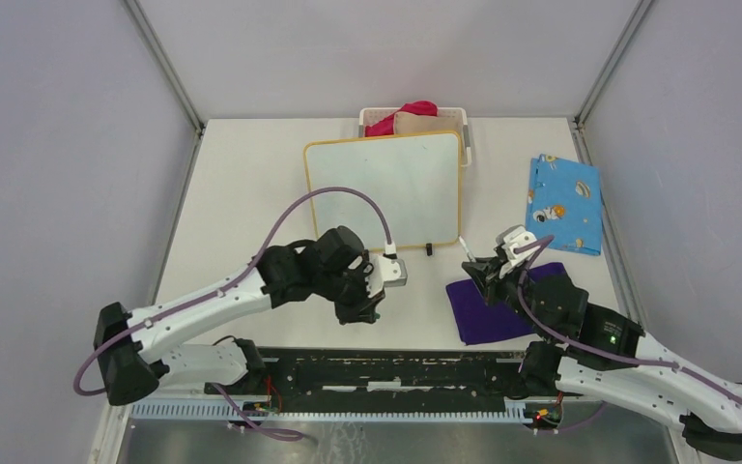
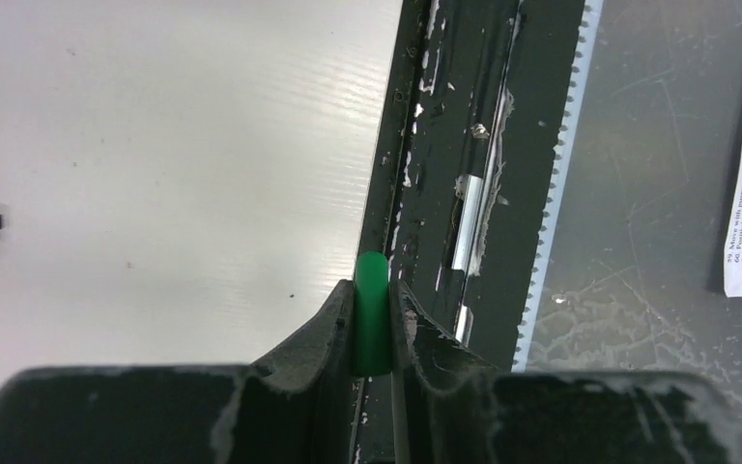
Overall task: Write a sentence on the whiteboard
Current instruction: Place the pen cap at the center of the board.
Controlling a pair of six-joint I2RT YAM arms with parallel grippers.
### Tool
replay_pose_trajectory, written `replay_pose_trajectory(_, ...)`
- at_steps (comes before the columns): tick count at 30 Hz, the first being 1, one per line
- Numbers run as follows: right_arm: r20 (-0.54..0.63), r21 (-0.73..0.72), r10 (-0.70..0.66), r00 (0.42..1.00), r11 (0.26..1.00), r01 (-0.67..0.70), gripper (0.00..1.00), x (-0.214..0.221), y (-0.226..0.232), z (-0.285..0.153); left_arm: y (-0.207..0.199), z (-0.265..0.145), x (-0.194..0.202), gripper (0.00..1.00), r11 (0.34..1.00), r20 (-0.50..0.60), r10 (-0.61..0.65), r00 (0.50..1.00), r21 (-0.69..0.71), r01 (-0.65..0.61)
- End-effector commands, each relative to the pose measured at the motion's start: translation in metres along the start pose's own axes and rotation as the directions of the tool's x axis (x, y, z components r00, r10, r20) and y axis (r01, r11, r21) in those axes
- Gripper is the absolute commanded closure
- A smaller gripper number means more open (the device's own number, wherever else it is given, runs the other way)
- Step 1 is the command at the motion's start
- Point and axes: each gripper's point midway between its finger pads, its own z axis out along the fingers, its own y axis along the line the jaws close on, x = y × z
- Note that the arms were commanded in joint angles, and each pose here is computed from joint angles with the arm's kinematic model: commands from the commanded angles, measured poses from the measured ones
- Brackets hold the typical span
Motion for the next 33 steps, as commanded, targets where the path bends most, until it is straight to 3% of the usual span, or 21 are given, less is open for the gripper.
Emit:
replay_pose_trajectory(1,0.079,0.068,0.109,0.991,0.991,-0.114,1.0,-0.004,-0.013,-0.003,0.003,0.029,-0.022,0.98,0.999,0.088,-0.004,0.996,0.05,-0.001)
replay_pose_trajectory(8,0.072,0.054,0.157,0.985,0.985,-0.161,1.0,0.014,-0.01,-0.002,0.021,0.081,-0.017,0.98,0.981,0.052,-0.172,0.984,0.104,0.166)
replay_pose_trajectory(12,0.065,0.048,0.162,0.985,0.985,-0.166,1.0,0.017,-0.009,-0.002,0.037,0.099,-0.006,0.98,0.934,0.018,-0.327,0.945,0.159,0.32)
replay_pose_trajectory(33,0.055,0.067,0.16,0.986,0.984,-0.163,1.0,0.018,-0.014,-0.007,0.073,0.144,0.052,0.82,0.884,-0.142,-0.46,0.876,0.013,0.467)
